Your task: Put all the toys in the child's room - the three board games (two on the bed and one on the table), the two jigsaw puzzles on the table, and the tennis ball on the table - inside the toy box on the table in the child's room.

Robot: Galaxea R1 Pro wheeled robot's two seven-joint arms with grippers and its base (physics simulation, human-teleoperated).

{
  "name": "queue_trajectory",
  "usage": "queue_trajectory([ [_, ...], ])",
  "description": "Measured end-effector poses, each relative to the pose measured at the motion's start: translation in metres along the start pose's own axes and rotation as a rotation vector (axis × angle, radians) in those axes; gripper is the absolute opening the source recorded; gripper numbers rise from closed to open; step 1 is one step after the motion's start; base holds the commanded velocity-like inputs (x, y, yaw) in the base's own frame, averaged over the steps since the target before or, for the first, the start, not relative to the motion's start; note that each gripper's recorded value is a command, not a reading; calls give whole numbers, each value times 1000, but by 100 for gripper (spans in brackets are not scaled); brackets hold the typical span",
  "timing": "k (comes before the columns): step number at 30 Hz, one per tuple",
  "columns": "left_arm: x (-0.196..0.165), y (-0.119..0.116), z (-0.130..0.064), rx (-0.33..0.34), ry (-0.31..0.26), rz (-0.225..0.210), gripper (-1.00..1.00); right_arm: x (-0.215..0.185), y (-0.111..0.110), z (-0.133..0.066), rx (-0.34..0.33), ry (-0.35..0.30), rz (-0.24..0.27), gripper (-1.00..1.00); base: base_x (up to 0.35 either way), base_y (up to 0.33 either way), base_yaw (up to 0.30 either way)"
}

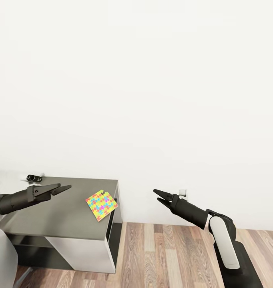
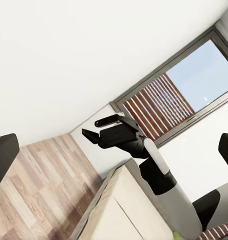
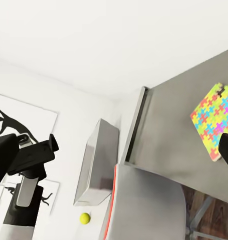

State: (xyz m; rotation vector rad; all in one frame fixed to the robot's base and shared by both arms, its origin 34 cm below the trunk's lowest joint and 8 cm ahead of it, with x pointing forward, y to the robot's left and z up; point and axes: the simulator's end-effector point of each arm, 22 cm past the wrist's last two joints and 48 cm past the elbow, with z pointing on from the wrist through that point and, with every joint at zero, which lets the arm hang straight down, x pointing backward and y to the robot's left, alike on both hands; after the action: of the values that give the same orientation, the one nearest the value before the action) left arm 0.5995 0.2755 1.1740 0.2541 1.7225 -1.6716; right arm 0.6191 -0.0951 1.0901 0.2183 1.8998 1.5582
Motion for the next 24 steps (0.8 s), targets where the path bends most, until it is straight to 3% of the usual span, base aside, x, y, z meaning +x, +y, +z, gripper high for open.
queue_trajectory([
  [24,-7,-22,1,23,-9,42,100,-3,13,-2,1,-9,-27,100,41,27,0],
])
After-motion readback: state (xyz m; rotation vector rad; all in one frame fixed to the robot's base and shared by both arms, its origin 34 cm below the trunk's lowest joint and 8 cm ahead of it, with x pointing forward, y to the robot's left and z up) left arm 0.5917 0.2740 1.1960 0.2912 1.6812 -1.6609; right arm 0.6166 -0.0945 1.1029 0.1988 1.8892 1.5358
